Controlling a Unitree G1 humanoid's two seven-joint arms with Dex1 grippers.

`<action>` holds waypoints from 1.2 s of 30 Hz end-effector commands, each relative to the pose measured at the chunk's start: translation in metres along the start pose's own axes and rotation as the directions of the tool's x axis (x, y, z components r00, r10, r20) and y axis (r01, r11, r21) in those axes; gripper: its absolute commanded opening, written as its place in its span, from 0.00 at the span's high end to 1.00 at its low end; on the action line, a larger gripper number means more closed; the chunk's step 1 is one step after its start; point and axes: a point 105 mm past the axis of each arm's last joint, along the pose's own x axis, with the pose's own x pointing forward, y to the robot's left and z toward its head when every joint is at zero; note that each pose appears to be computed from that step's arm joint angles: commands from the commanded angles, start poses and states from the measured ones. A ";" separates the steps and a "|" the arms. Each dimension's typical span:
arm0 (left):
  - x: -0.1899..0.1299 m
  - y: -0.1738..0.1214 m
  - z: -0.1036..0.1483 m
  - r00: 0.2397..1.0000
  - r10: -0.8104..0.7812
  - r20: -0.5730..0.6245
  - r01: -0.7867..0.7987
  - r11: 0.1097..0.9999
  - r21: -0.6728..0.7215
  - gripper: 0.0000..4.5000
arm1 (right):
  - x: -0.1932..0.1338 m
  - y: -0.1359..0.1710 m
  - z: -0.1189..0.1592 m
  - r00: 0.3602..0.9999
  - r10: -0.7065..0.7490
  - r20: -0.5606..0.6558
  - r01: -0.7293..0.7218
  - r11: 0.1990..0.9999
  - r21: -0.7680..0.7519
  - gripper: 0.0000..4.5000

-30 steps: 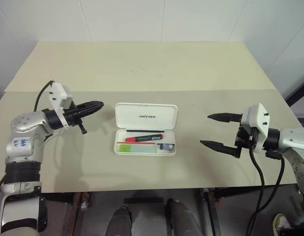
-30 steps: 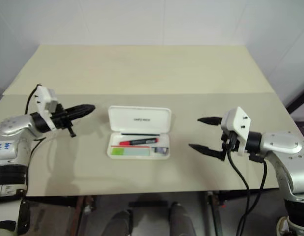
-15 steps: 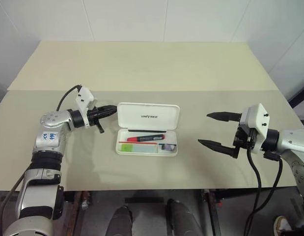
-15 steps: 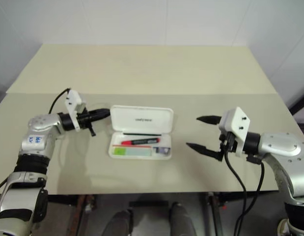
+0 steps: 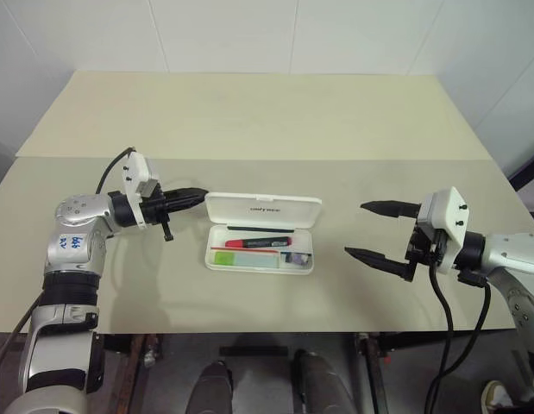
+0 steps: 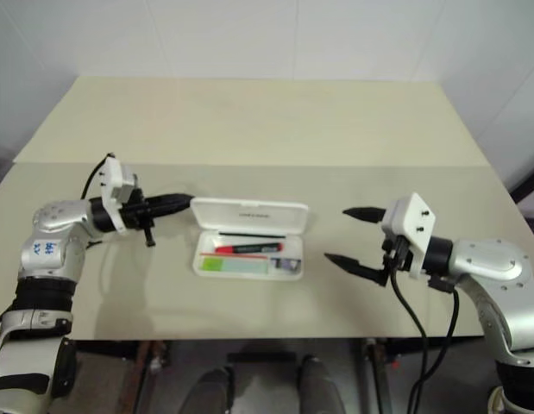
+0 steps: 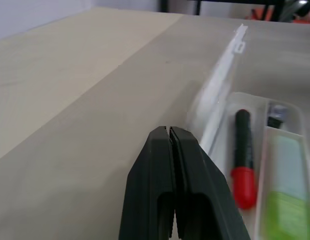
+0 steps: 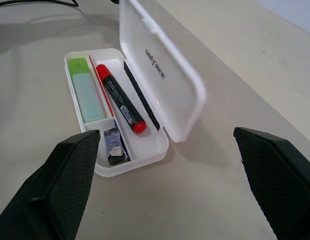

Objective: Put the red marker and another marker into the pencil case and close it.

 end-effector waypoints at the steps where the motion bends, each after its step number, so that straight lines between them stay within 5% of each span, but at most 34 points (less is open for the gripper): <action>1: 0.001 -0.011 0.009 0.997 -0.071 0.004 0.071 0.996 0.051 1.00 | -0.001 -0.001 0.011 0.999 -0.010 0.038 0.012 0.999 -0.045 0.00; 11: 0.000 -0.052 -0.019 0.936 -0.302 -0.182 0.314 0.949 0.040 1.00 | -0.001 -0.002 0.010 0.999 -0.021 0.043 0.024 0.999 -0.049 0.00; 19: 0.009 -0.060 -0.039 0.895 -0.335 -0.293 0.354 0.935 0.013 1.00 | 0.000 0.000 0.009 0.999 -0.026 0.045 0.028 0.998 -0.051 0.00; 36: 0.024 -0.062 -0.030 0.868 -0.335 -0.366 0.382 0.922 0.062 1.00 | 0.006 0.007 0.009 0.996 -0.054 0.073 0.056 0.998 -0.035 0.00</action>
